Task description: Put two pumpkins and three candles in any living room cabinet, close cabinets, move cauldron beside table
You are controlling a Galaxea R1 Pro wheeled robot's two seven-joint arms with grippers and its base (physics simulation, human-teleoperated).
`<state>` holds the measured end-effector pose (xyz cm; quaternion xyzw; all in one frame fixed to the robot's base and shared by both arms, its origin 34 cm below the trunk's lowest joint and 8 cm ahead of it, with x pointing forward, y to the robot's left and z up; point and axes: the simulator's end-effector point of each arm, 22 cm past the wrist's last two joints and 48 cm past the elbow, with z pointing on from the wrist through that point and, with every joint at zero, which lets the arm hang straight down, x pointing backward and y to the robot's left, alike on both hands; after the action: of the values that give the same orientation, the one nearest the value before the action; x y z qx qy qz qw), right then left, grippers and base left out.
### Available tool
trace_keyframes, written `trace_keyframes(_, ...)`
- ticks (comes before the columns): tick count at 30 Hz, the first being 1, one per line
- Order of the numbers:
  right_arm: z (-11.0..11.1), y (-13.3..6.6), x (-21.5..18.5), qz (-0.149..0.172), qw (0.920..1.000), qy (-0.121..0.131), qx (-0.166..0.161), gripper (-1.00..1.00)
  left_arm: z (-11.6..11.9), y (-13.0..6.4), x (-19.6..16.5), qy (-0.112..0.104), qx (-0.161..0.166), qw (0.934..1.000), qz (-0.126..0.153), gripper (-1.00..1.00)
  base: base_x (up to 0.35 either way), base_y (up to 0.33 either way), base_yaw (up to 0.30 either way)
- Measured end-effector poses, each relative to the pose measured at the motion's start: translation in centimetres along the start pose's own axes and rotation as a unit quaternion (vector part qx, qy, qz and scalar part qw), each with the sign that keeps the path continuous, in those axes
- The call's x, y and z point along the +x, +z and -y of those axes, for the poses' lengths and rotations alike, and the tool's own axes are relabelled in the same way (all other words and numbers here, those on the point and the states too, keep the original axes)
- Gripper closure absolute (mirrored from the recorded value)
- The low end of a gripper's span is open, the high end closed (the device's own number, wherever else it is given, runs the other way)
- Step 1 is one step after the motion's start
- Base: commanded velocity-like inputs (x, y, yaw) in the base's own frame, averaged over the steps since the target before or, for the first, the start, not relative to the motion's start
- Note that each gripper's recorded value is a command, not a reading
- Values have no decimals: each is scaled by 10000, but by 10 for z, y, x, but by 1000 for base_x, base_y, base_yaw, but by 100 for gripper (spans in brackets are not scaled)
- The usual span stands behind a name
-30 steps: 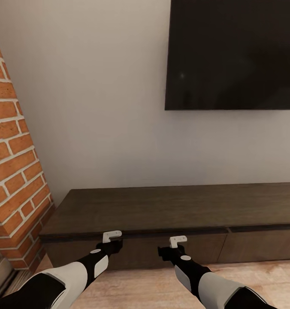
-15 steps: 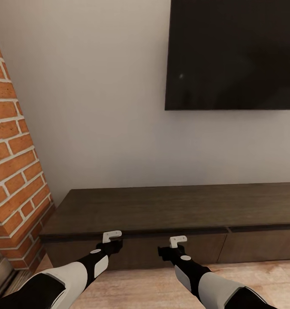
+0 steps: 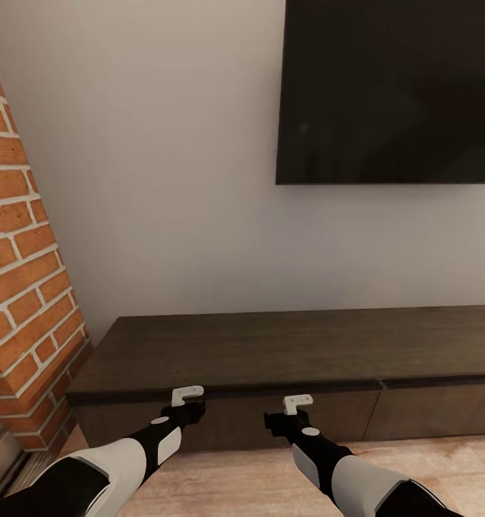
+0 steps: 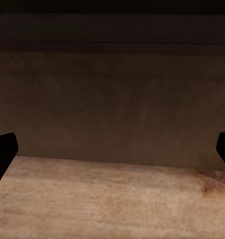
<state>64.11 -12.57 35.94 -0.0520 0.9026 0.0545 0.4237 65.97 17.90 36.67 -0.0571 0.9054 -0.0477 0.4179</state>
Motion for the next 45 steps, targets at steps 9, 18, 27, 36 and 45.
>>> trace_keyframes(9,0,0,0,-1,10000,0,0,-100,0,0,0,5,1,10000,-3,-100,-96,-18,0)
trace_keyframes(18,0,0,0,-1,10000,0,0,-100,0,0,1,6,-2,10000,-14,-100,-285,-67,0)
trace_keyframes(27,0,0,0,-1,10000,0,0,-100,0,0,1,6,3,10000,-17,-100,-298,-73,0)
trace_keyframes(36,0,0,-1,4,10000,0,9,-100,0,0,0,6,3,10000,-7,-100,-215,-8,-37)
trace_keyframes(45,1,-5,-12,47,10000,4,20,-100,2,-5,-11,2,9,10000,40,-100,-21,0,-234)
